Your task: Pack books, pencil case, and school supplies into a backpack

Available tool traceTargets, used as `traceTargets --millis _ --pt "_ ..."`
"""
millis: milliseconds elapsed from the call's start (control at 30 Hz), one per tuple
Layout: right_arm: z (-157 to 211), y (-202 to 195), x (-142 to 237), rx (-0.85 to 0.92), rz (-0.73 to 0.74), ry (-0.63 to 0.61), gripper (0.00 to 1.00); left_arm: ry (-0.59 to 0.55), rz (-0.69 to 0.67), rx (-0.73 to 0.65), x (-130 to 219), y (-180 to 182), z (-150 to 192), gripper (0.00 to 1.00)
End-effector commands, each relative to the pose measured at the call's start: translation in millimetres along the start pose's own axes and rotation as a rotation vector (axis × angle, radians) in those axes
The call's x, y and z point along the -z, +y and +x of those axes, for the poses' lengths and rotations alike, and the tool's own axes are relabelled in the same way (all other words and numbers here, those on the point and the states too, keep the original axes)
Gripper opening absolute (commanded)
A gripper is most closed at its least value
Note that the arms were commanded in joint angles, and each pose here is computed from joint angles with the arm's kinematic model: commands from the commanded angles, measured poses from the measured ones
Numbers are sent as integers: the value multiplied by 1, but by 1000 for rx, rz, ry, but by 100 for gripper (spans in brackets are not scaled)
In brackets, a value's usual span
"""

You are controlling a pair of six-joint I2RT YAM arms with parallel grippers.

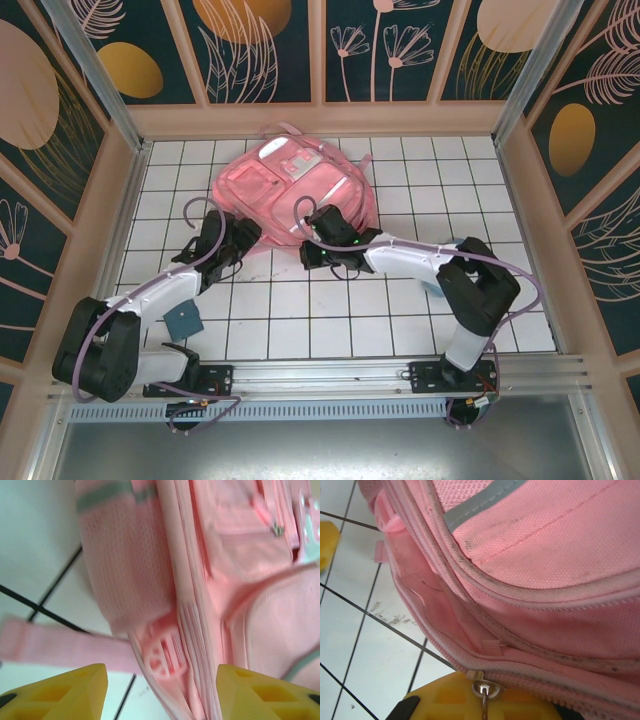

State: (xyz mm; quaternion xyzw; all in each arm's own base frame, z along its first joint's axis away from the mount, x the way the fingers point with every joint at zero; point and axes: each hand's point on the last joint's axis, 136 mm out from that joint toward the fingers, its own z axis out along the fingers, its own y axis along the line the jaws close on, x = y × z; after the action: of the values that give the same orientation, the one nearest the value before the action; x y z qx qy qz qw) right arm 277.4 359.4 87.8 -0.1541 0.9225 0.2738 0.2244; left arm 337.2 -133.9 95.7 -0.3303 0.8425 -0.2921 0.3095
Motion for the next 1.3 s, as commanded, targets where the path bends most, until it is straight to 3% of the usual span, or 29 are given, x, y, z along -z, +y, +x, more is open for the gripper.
traceTargets --millis 0,200,333,733,900,1033,1267 --pt "-22 25 2 9 -67 -49 0 134 151 86 0 -24 29 61" --pt "-13 30 3 16 -80 -31 0 203 265 177 -7 -44 46 57" --pt "-11 30 4 13 -77 -32 0 178 258 249 -13 -34 47 49" --pt "-3 35 6 40 -68 -12 0 221 266 305 -31 -31 59 40" --pt "23 4 7 67 104 30 0 185 252 308 -41 -30 53 22" --pt "27 -39 25 45 318 -8 0 143 224 292 -46 -23 48 4" --pt "10 -75 62 -66 491 -132 0 113 181 270 -49 -10 47 0"
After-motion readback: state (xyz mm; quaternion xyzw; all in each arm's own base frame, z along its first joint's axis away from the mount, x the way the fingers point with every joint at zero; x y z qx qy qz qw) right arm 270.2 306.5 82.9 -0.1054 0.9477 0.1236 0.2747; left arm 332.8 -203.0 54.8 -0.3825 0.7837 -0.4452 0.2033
